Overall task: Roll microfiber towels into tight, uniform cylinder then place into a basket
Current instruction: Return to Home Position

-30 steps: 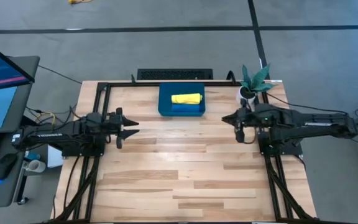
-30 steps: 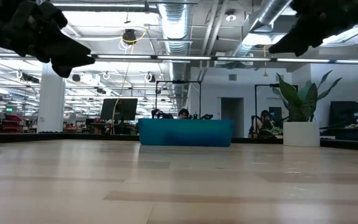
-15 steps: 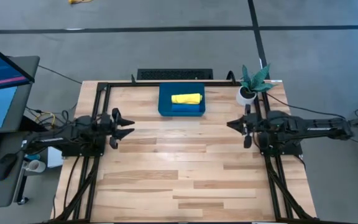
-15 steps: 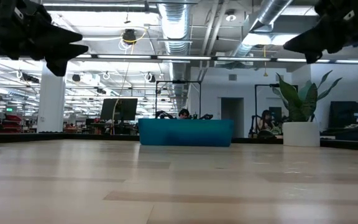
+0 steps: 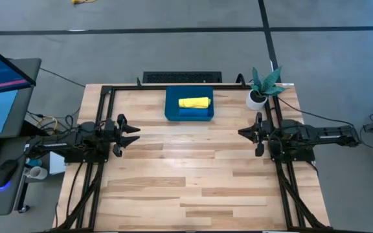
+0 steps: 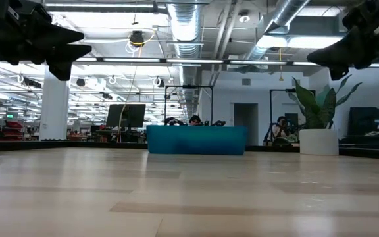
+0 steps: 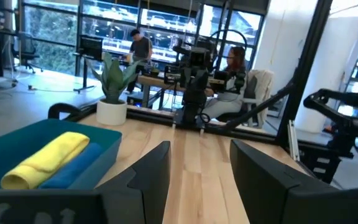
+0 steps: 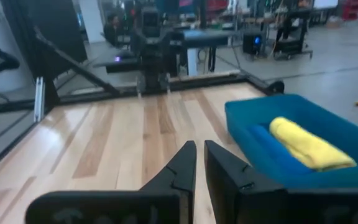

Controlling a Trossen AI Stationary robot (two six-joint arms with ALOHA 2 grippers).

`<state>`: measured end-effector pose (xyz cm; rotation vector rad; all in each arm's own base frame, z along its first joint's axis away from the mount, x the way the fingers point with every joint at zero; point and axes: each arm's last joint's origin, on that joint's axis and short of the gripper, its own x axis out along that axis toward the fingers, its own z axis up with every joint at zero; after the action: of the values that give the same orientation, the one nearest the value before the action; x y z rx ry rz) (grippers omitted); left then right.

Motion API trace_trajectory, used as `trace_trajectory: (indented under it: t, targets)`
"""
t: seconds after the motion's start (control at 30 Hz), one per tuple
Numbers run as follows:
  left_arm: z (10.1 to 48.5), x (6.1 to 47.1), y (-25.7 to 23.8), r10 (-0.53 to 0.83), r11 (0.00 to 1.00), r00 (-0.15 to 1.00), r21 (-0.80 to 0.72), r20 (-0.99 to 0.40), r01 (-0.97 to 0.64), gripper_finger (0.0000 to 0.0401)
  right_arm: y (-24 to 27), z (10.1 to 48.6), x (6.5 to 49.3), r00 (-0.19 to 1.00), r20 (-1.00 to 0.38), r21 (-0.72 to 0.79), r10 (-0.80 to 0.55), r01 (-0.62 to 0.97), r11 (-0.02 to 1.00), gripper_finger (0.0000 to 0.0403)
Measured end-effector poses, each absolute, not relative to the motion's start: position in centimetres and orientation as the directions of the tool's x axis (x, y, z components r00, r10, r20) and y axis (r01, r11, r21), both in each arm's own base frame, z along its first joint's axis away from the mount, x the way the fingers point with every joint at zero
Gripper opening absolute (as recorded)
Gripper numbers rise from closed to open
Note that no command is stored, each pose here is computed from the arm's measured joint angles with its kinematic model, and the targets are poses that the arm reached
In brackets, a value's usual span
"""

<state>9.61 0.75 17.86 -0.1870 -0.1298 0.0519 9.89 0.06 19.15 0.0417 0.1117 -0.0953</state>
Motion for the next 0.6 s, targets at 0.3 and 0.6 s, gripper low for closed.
trace_trajectory:
  t: [0.3,0.6]
  targets:
    - [18.0,9.6,0.7,0.073,0.989,0.988,-0.14,0.136,-0.053,0.0157,0.0,17.9,9.3,0.994,-0.052,0.051,-0.099,0.102,0.994,0.0053]
    - [17.9,9.6,0.8,0.083,0.988,0.988,-0.139,0.128,-0.065,0.0094,0.0,16.9,9.7,0.995,0.024,0.082,-0.096,0.093,0.992,0.0053]
